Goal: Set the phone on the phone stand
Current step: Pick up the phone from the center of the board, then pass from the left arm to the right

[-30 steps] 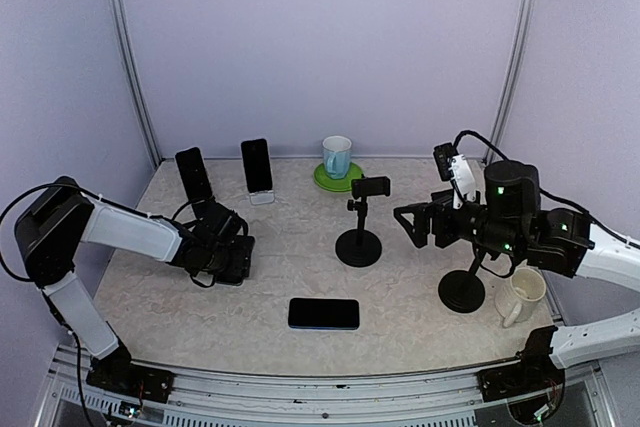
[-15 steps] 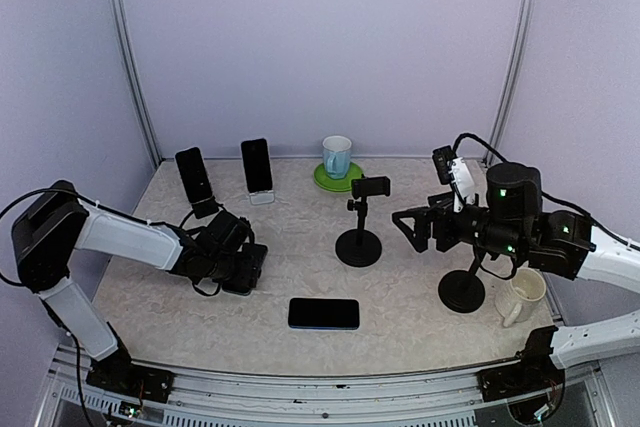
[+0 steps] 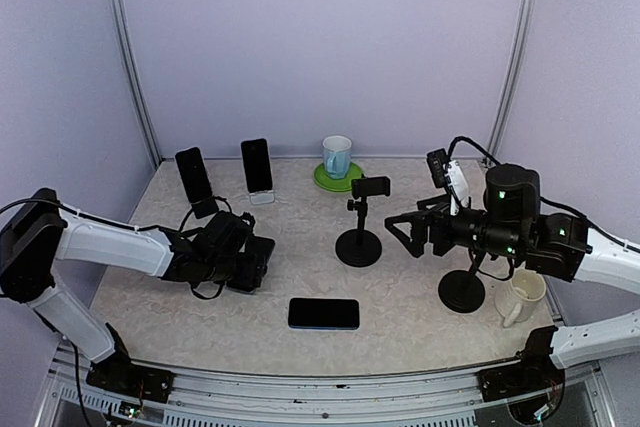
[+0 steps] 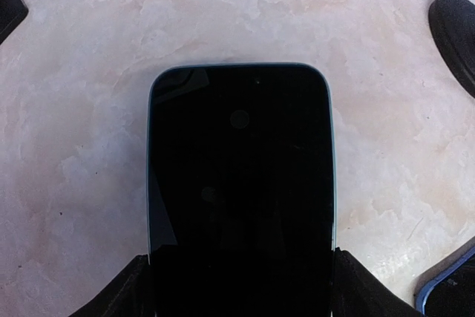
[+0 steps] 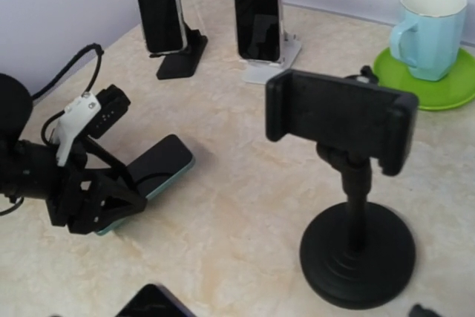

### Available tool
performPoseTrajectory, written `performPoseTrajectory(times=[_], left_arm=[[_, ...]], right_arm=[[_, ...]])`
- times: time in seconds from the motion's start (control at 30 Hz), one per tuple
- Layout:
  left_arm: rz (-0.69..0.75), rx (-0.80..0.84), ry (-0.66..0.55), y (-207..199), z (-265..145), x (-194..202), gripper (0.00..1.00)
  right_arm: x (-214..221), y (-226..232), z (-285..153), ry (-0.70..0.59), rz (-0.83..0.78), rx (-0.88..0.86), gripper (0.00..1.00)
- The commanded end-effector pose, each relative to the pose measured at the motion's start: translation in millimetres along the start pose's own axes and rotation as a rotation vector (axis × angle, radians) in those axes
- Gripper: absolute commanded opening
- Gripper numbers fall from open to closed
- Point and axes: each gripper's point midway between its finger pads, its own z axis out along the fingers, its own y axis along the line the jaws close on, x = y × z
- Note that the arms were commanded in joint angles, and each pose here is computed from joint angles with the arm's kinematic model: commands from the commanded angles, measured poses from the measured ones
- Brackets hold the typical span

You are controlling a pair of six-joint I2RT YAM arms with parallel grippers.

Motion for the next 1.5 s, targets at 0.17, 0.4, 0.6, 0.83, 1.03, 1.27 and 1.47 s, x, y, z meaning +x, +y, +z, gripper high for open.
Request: performPoseTrajectory(times=[0.17,0.4,0.6,0.83,1.03,1.27,1.47], left_arm=[[-0.013,0.037,-0.158,-18.8,-32.7,-30.6,0.44],[-0.003,0.069,-0.224,-39.3,-58.9,-42.7,0.44],[0.012,0.102,-0.283,-59.2,-81.9,-51.5,0.44],[0.043,0.147,-0.348,-87.3,-107.9,-57.6,0.44],[0.076,0.178,-0.402,-108.7,-126.0,-60.0,0.44],[0.105,0.207,-0.474,-128.1,-147.4,-62.2,0.44],[0.111,0.241,-0.541,-141.7,-169.3,-65.9,0.44]], right_arm=[[6.0,18.7,7.5,-0.001,0.057,-0.092,0.98],[-2.4,31.6,4.7,-0.015,0.076,-0.141,0.98],[-7.7,46.8,4.7,-0.018,0.086,-0.2,0.97],[-3.6,62.9,12.1,0.009,0.112,-0.244,0.95],[-4.4,76.0,16.4,0.023,0.124,-0.275,0.94],[-6.6,89.3,19.6,0.032,0.17,-0.323,0.93],[-6.7,91.9,24.3,0.037,0.183,-0.326,0.92]])
